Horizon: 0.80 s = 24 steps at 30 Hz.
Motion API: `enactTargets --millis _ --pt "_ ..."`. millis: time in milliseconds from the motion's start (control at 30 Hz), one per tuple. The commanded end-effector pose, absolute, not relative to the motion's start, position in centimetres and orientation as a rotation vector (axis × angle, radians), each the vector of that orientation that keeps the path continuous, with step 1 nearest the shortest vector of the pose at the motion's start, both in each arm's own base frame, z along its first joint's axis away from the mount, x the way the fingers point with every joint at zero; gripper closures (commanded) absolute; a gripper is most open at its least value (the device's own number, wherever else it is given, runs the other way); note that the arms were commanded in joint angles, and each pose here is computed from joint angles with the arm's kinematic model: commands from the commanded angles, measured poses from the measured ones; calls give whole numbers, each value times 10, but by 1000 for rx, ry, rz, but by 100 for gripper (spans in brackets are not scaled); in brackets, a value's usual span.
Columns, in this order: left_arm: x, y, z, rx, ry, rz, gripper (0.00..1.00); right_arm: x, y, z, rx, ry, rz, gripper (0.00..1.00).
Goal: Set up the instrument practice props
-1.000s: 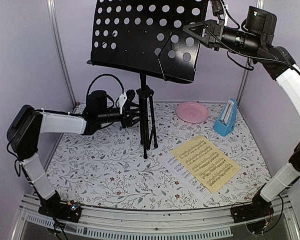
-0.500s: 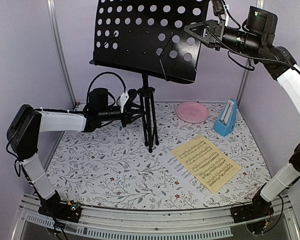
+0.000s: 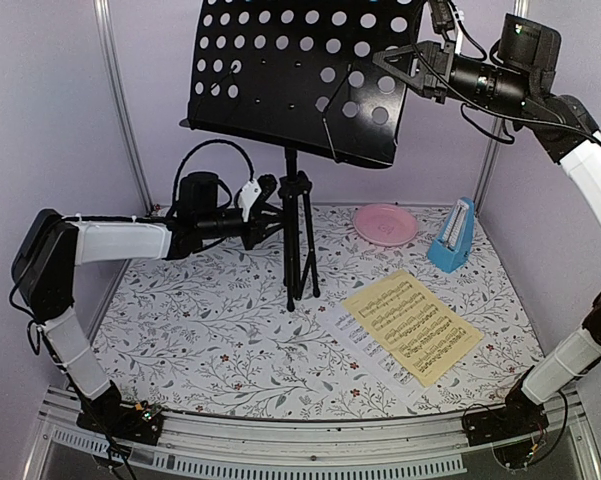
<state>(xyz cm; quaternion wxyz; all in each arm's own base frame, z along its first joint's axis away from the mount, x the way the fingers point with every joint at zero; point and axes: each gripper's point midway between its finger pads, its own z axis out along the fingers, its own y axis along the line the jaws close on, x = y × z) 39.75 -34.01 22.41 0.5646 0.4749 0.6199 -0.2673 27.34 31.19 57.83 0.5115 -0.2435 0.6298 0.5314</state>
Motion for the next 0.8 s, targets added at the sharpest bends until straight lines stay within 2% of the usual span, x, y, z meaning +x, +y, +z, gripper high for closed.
enactTargets --millis 0,67,333,633,767 --pt "385 -344 269 1124 1322 -664 66 205 272 679 -621 1087 1329 100" --pt "388 -347 267 1103 1336 -681 64 205 271 679 -622 1088 1328 100" --pt "407 -345 260 989 1379 -643 64 205 273 677 -625 1093 1338 100" --pt "402 -343 256 1063 1374 -590 90 208 274 677 -613 1096 1346 100" --pt "406 -339 250 1122 1397 -515 99 210 275 677 -607 1098 1353 100"
